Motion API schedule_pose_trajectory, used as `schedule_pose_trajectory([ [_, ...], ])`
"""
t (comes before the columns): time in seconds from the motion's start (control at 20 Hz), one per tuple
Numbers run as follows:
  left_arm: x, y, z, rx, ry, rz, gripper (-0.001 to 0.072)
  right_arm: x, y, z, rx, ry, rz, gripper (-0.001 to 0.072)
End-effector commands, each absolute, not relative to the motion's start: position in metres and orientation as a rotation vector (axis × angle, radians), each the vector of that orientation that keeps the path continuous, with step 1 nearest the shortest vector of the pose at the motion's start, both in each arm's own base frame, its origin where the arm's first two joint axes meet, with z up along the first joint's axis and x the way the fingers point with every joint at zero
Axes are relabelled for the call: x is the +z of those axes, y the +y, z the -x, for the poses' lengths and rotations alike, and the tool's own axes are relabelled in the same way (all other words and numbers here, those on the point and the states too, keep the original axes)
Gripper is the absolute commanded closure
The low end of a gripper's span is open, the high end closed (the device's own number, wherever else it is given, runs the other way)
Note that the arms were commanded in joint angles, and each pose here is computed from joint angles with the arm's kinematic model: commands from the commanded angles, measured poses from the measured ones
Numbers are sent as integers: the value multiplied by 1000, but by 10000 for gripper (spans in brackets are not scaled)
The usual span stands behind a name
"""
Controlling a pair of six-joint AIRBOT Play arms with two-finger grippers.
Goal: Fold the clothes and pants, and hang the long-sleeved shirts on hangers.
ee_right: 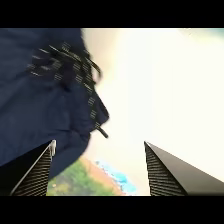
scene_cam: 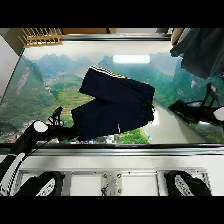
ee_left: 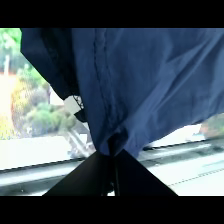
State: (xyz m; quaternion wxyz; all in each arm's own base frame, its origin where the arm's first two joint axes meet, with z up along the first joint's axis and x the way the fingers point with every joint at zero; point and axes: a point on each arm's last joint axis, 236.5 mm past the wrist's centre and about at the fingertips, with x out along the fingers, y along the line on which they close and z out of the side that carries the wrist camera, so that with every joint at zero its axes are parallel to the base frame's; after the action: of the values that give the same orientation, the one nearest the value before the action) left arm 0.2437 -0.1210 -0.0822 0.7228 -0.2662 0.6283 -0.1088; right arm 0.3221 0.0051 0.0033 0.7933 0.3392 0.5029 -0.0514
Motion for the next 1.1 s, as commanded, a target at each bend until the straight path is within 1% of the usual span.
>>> schedule_pose_trajectory([
  [0.0, -68, -117, -252, -239, 1321, 589, 701, -71, 23, -304, -209, 1169, -964, 108],
  [0.1, -66, -116, -253, -240, 1307, 586, 701, -94, 42, -312, -175, 1168, -984, 108],
  [0.25, -66, -117, -253, -241, 1309, 588, 701, -111, 79, -332, -101, 1147, -983, 108],
  [0.4, -66, -116, -253, -240, 1309, 587, 701, -118, 101, -347, -68, 1099, -970, 108],
  [0.55, -66, -116, -253, -240, 1308, 587, 701, -117, 104, -358, -63, 1051, -930, 111],
  [0.6, -66, -116, -253, -240, 1308, 587, 701, -116, 104, -361, -66, 1039, -923, 147],
  [0.65, -66, -116, -253, -240, 1307, 587, 701, -115, 103, -362, -65, 1035, -921, 294],
  [0.7, -66, -116, -253, -240, 1308, 587, 701, -114, 103, -363, -49, 1030, -894, 426],
  [0.8, -66, -116, -253, -240, 1307, 588, 701, -109, 105, -367, 7, 1020, -819, 674],
  [0.85, -66, -116, -253, -240, 1307, 588, 701, -104, 108, -369, 39, 1013, -788, 698],
  [0.95, -51, -115, -265, -255, 1276, 562, 702, -79, 113, -380, 125, 970, -717, 699],
  [1.05, -3, -110, -293, -292, 1162, 483, 702, -26, 119, -394, 245, 890, -591, 699],
])
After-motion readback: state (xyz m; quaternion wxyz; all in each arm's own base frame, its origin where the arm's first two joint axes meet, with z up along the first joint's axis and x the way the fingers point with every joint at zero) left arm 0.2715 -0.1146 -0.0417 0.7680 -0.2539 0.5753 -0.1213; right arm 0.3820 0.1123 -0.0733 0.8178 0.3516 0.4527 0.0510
